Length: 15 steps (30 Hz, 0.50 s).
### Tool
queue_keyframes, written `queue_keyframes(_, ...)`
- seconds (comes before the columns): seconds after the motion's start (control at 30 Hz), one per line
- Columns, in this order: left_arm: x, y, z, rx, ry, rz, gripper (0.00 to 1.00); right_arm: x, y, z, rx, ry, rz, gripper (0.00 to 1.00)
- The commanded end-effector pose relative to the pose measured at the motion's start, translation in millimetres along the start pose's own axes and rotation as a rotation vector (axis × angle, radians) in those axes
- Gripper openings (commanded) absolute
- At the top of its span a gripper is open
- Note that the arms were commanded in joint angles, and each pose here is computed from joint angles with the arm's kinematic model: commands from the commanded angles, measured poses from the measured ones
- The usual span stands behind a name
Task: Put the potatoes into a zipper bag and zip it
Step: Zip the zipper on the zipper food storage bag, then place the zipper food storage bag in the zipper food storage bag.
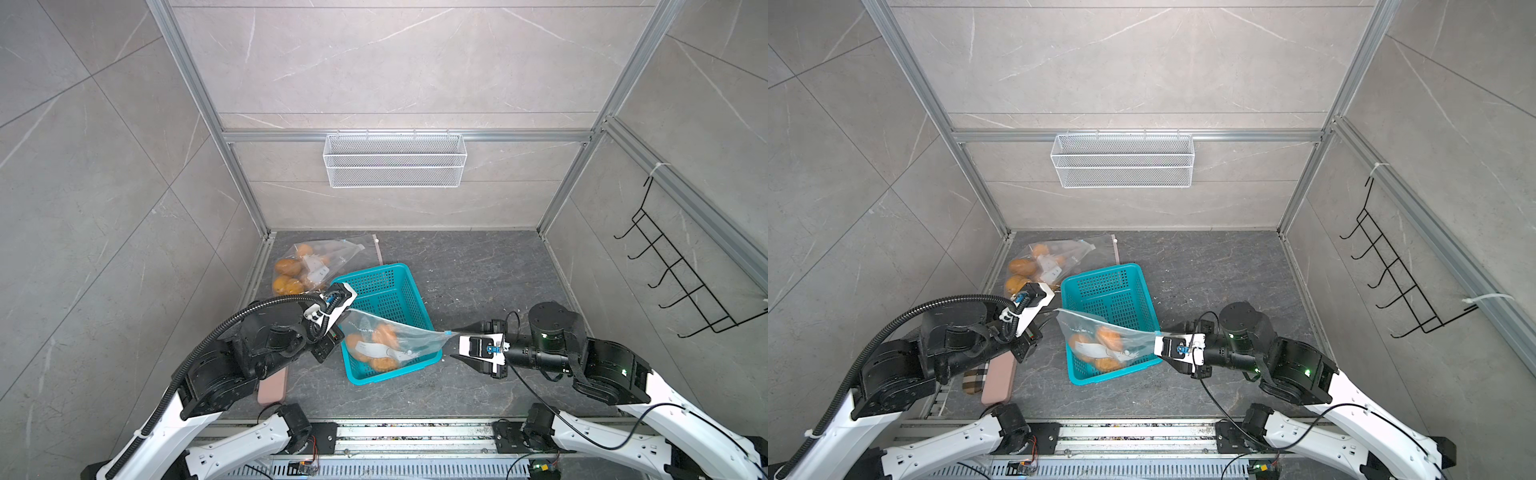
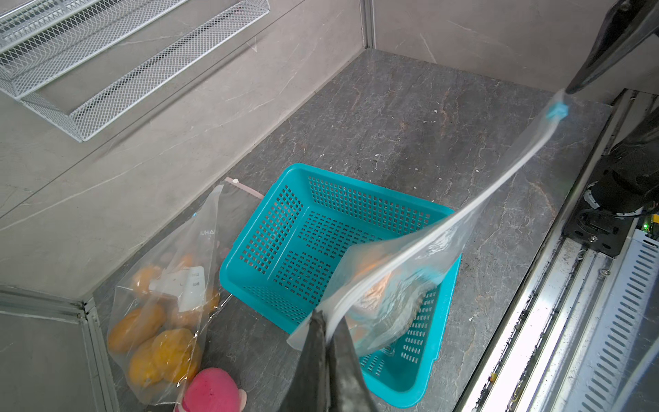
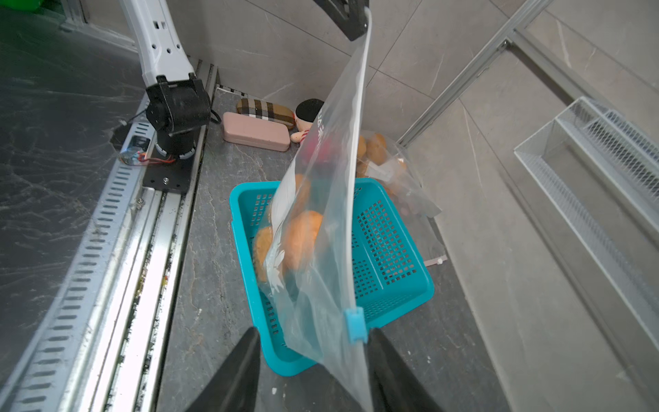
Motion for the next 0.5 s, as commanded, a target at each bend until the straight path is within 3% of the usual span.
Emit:
queue_keyframes(0.0,12,1,9,0.047,-0.033,-0.023,0.00,17,-14,-3,-0.030,0.033,-0.100,0.60)
queue_keyframes(0.17,19,12,21,0.118,-0.053,0.020,0.00,17,-23,-4,-0.086,0.052,-0.151,0.59)
queue_keyframes(0.27,39,17,33,0.181,-0.074,0.018,0.00,11,-21,-4,-0.109,0.072,-0.168,0.58)
queue_keyframes(0.47,72,35,58,0.270,-0.200,0.057,0.00,15,-15,7,-0.082,0.079,-0.280,0.53)
Point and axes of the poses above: each gripper's point midway between its finger pads, its own y axis out along the fingers, its own z axis along the line the jaws close on, x = y × z, the point moved 1 cm from there along -y, back along the fingers, and after that the axes turned 1 degree about y, right-handed, at the moved point
